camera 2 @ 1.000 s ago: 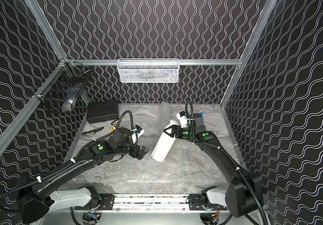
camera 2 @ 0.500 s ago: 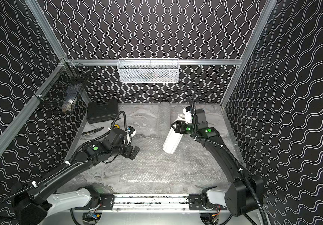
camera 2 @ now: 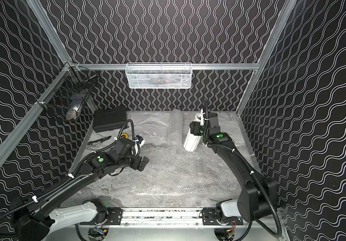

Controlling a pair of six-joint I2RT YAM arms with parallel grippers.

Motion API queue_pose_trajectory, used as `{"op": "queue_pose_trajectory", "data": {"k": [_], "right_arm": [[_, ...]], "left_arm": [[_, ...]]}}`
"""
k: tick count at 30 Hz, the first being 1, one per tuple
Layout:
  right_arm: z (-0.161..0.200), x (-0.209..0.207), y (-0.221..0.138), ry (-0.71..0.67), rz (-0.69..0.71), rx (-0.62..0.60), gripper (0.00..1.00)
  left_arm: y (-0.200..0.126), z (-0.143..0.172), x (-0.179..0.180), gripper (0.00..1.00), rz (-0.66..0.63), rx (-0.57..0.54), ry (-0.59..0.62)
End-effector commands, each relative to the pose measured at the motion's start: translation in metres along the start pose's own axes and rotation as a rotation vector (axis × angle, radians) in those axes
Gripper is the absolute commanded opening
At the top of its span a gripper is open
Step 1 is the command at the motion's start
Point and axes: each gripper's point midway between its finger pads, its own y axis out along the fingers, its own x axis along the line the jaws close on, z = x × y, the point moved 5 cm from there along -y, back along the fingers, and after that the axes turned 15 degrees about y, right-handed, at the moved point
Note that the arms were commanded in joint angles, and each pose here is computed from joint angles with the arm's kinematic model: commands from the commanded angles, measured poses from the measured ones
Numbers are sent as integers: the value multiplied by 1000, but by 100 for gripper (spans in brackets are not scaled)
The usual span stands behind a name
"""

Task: Unwrap the vase from the bubble wrap
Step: Place the vase at the center of the board.

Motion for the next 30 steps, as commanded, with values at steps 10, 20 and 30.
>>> {"op": "queue_pose_trajectory", "data": {"k": [10, 20, 30], "right_arm": [[-58, -3, 37, -40, 103, -299, 64], [-69, -20, 74, -26, 176, -364, 64], [-76, -31, 109, -22, 220, -392, 64]], "left_arm": [[2, 1, 2, 100, 2, 3, 21], [2, -1, 3, 100, 10, -3, 13], [2, -1, 3, 100, 16, -14, 13]]}}
